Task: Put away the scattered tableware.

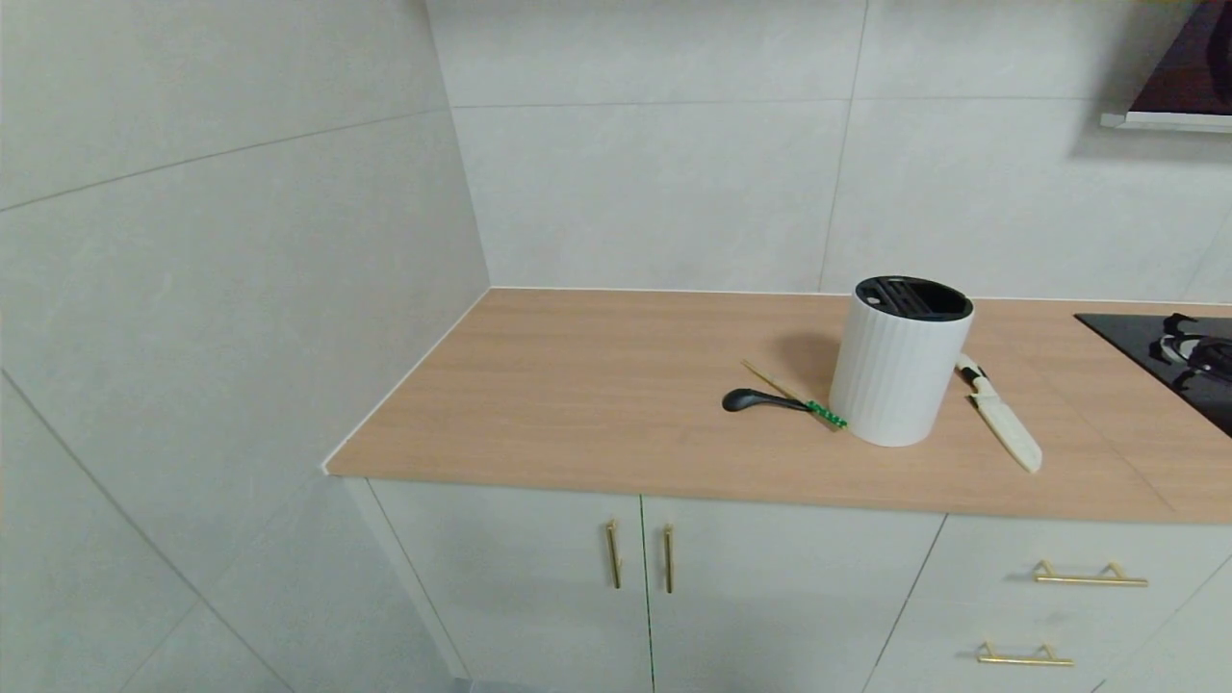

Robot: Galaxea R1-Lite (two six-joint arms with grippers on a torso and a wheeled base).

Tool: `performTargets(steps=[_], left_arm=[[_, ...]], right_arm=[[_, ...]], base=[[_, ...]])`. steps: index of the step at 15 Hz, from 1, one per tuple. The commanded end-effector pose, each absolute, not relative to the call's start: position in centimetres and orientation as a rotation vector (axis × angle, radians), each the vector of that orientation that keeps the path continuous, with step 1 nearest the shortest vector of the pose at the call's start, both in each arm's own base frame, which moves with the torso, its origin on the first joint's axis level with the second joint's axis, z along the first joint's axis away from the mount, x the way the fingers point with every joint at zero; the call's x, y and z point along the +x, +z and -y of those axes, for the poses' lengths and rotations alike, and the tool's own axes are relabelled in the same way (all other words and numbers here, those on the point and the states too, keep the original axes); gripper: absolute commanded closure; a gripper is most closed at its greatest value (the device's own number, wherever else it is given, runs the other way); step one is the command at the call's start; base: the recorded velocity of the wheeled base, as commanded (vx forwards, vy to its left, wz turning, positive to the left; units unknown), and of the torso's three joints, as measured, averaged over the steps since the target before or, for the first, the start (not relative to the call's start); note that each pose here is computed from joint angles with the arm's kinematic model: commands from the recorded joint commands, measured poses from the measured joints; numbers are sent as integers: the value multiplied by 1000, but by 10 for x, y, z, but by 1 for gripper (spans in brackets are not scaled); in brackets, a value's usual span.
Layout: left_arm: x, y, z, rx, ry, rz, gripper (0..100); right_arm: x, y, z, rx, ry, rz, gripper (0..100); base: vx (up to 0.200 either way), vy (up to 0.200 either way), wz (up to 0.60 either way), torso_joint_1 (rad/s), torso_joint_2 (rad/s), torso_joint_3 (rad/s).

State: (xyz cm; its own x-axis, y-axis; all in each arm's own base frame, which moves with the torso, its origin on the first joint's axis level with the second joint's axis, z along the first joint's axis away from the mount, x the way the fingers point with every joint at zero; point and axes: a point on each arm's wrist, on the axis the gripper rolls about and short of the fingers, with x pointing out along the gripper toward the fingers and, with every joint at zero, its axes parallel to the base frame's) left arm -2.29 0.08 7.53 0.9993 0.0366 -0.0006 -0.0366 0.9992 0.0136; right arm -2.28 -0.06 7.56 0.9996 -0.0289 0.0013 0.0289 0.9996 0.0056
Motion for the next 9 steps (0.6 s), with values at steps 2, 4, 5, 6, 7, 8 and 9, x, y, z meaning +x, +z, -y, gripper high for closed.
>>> performTargets(steps=[2,4,5,6,7,8,9], left_arm=[[-23,75,-1,14,37,-2,0],[-23,75,-1,12,37,-2,0],[-23,75,-1,11,38,-2,0],[-23,75,-1,3,40,-2,0],[-23,75,-1,-8,48,0,0],[-23,75,-1,-15,54,0,0],[-23,76,-1,-20,55,2,0]], right_arm=[[-23,76,1,6,-29,2,0],[-23,76,1,6,-29,2,0],[-23,76,1,8,-29,2,0],[-23,76,1,8,-29,2,0],[-23,76,1,8,-29,2,0],[-23,76,1,8,-29,2,0],[-23,76,1,8,-29,2,0]], base=[[0,0,-600,-5,7,5],[0,0,-600,7,0,2],[0,0,-600,2,2,2],[0,0,-600,-2,2,7],[0,0,-600,2,7,2],[0,0,-600,-2,7,-2],[0,0,0,0,0,0]])
